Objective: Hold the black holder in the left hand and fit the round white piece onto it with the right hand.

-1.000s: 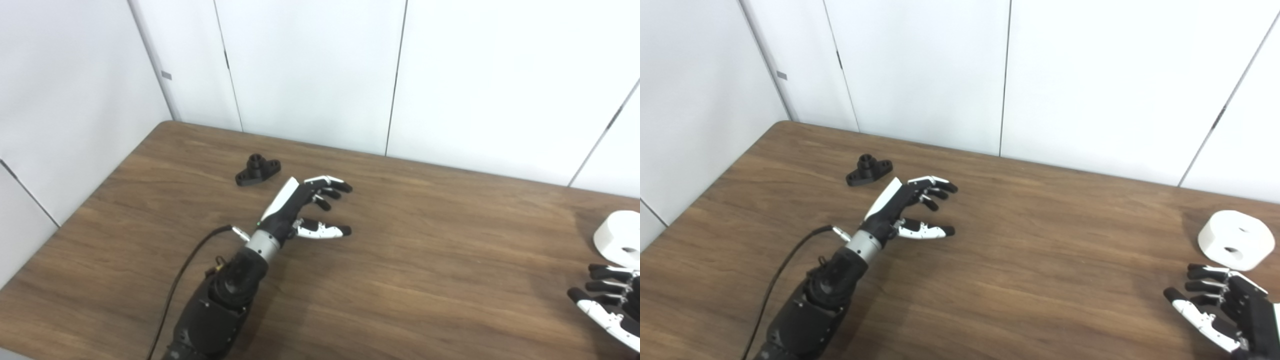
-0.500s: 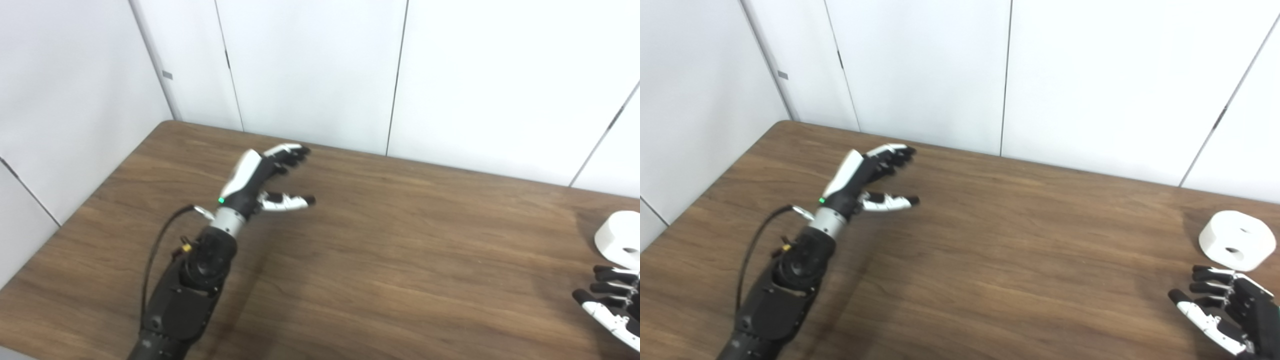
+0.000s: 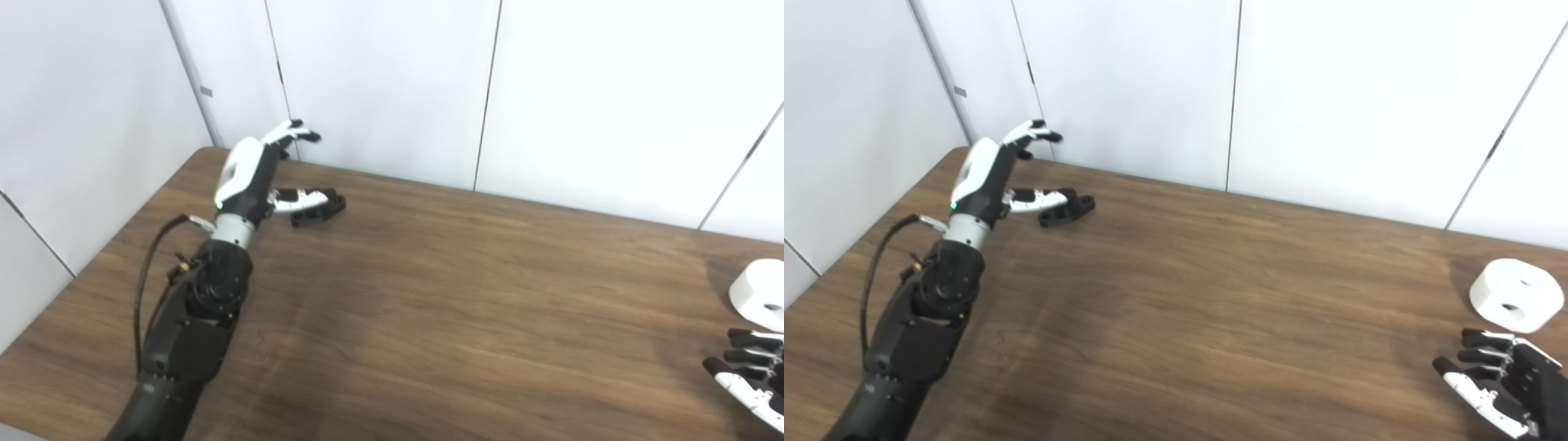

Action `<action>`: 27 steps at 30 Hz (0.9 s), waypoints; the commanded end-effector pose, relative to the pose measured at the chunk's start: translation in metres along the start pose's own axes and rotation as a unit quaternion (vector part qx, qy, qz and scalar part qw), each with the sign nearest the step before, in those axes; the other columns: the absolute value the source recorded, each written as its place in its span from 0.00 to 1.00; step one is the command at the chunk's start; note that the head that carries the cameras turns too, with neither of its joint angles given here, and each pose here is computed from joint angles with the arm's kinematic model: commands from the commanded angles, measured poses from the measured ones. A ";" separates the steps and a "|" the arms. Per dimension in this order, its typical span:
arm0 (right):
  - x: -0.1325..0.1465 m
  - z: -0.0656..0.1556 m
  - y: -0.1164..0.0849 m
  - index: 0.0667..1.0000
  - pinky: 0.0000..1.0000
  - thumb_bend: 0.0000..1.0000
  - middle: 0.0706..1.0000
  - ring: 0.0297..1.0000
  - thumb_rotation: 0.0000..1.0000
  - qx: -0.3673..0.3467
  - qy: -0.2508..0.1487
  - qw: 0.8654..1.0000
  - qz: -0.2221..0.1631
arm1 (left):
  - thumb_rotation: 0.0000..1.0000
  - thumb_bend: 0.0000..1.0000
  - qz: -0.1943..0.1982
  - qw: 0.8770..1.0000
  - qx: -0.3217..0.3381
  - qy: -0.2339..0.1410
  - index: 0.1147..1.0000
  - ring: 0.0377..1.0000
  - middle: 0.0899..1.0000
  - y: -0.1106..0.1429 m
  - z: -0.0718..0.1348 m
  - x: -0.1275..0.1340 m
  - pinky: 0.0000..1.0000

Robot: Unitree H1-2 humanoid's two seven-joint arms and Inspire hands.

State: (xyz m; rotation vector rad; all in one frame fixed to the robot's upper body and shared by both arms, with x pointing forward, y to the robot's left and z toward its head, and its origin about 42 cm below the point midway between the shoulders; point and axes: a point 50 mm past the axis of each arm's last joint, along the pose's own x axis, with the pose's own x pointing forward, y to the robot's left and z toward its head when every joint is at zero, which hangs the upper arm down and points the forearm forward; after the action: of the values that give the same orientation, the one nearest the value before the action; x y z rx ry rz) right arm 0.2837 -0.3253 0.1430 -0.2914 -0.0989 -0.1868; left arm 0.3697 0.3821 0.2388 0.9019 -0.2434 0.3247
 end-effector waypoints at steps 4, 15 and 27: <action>0.006 0.018 -0.008 0.46 0.45 0.51 0.63 0.54 0.15 -0.009 -0.041 0.999 -0.005 | 0.22 0.86 0.047 0.997 0.053 -0.001 0.76 1.00 0.99 0.029 0.002 0.023 0.86; 0.006 0.017 -0.010 0.46 0.46 0.52 0.63 0.55 0.15 -0.011 -0.039 0.999 -0.006 | 0.40 1.00 -0.022 0.991 0.107 0.077 0.83 1.00 1.00 0.030 -0.017 0.034 0.94; 0.006 0.015 -0.010 0.46 0.46 0.52 0.63 0.55 0.15 -0.012 -0.038 0.999 -0.004 | 0.39 1.00 -0.086 0.983 0.122 0.104 0.79 1.00 1.00 0.015 -0.029 0.037 1.00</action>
State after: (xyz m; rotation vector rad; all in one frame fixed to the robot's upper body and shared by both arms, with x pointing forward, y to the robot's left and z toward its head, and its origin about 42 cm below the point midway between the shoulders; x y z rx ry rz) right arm 0.2818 -0.3267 0.1434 -0.2972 -0.0972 -0.1884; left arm 0.3904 0.4097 0.2129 1.0724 0.1359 0.2517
